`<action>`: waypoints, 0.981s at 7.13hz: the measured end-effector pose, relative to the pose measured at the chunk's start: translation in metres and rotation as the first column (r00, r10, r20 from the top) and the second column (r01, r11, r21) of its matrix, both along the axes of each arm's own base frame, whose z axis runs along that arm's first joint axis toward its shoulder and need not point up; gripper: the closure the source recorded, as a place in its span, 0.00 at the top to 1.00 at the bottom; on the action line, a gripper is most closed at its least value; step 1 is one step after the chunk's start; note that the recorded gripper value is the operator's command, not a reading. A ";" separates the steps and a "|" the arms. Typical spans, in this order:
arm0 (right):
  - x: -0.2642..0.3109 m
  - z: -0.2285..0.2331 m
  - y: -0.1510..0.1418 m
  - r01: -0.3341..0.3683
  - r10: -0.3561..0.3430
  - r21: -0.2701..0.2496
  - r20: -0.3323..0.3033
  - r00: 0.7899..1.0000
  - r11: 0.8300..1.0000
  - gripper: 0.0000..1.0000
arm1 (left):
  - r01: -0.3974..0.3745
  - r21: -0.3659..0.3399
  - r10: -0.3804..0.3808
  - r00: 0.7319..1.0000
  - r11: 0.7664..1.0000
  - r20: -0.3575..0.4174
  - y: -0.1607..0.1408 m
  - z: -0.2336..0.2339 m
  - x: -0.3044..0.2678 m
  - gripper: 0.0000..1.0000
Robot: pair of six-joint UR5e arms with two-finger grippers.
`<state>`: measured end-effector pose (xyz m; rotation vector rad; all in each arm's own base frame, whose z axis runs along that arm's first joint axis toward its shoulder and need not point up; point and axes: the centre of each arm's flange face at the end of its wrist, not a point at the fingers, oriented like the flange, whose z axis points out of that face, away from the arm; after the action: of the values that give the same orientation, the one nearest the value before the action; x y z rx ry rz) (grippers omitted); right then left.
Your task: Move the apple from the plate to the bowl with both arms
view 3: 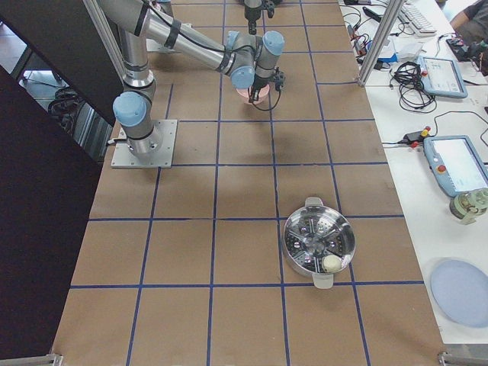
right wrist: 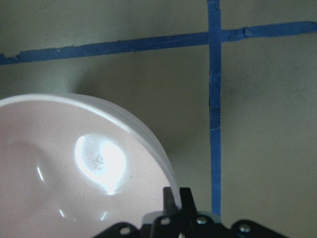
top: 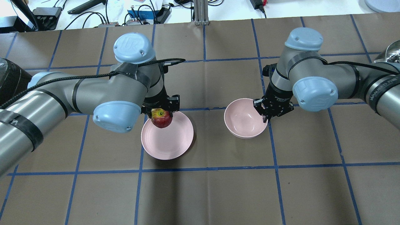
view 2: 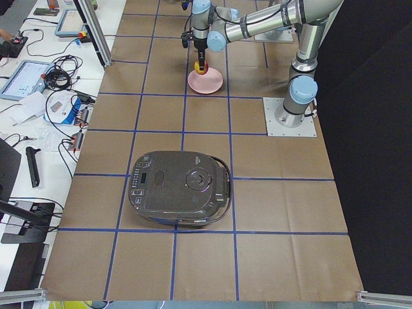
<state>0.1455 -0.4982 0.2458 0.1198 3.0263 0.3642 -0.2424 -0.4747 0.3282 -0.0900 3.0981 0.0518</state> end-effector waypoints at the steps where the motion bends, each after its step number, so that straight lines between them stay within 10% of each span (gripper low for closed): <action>1: 0.003 -0.009 0.000 0.000 0.000 0.020 -0.001 1.000 1.000 0.91 | -0.003 0.009 0.003 1.000 1.000 -0.001 -0.008 0.027 -0.004 0.20; 4: 0.011 -0.009 -0.002 -0.003 0.003 0.009 -0.007 1.000 1.000 1.00 | -0.017 0.033 0.017 1.000 0.999 0.000 -0.017 0.060 -0.022 0.20; 7: -0.010 0.074 -0.041 0.008 -0.012 -0.110 -0.038 0.999 0.994 1.00 | -0.062 0.062 0.063 0.998 0.996 -0.030 0.005 0.047 -0.077 0.18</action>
<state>0.1359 -0.5397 0.3202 0.1349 3.0738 0.1968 -0.3191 -0.4693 0.3756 -0.1858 3.1221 0.1510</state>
